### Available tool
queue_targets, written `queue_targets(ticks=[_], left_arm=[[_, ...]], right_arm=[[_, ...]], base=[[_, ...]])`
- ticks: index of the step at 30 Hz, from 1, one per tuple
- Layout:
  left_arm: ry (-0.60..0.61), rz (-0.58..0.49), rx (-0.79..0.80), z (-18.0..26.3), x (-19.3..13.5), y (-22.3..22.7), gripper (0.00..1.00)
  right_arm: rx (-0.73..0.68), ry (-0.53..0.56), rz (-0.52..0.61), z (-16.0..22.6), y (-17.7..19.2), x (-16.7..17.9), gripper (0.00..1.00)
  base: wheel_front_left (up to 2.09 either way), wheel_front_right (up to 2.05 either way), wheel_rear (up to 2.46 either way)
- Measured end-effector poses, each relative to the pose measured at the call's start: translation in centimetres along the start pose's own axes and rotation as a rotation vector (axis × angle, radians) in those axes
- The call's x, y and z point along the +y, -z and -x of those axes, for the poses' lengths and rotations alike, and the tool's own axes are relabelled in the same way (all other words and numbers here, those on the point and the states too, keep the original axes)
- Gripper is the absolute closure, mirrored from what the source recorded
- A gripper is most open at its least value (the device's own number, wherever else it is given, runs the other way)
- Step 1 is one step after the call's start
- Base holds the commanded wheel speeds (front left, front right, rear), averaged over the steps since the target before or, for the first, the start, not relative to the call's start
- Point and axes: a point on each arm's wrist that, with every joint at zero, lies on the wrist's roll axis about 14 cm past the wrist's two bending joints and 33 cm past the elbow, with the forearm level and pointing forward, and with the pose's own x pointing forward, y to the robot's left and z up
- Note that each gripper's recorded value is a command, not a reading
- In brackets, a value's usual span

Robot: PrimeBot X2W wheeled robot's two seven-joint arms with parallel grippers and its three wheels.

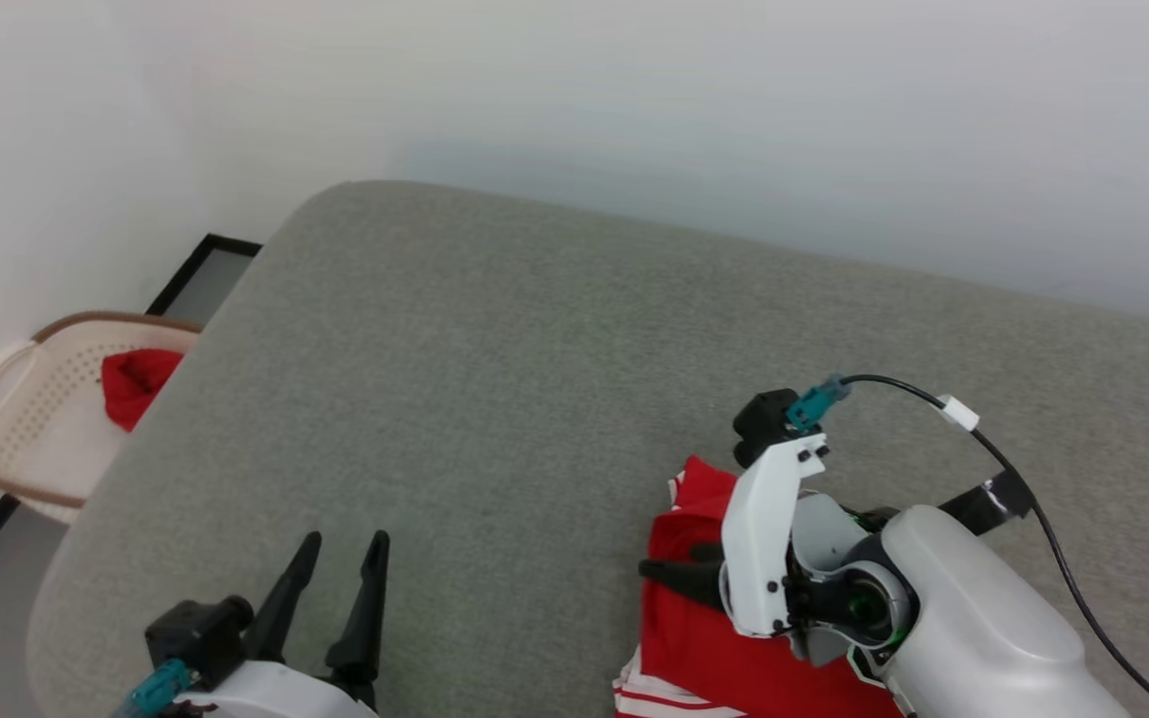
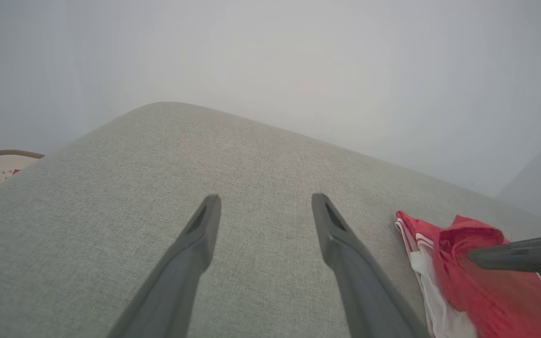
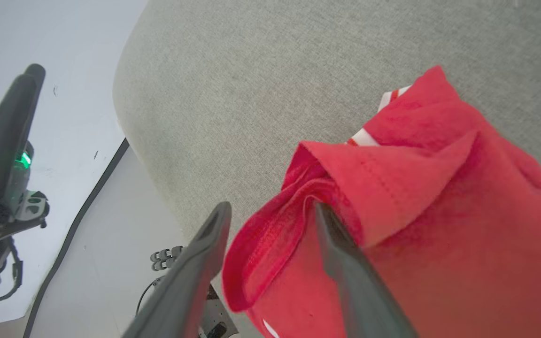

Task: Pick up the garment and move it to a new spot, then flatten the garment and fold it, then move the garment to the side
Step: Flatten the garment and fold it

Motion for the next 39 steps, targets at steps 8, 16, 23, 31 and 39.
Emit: queue_targets(ticks=[8,16,23,31,39], left_arm=[[0.036,-0.008,-0.002,-0.7,-0.8,-0.1,0.0],[0.079,-0.018,-0.007,-1.6,-1.9,-0.2,0.0],[0.133,-0.029,-0.009,-2.4,-3.9,-0.1,0.0],[0.185,-0.054,-0.01,-3.7,-5.1,-0.3,0.0],[0.224,-0.076,-0.011,-3.9,-6.0,-0.4,0.0]], right_arm=[[-0.061,-0.016,0.062,1.6,-0.9,1.1,0.0],[-0.263,0.015,0.143,5.9,-3.4,0.4,0.0],[-0.46,0.163,0.164,11.2,-3.9,-4.1,0.0],[-0.725,0.369,0.162,18.8,-3.1,-9.5,0.0],[-0.857,0.569,0.137,24.6,1.2,-13.7,0.0]], base=[[0.0,0.0,0.0],[0.0,0.0,0.0],[0.0,0.0,0.0],[0.0,0.0,0.0],[0.0,0.0,0.0]])
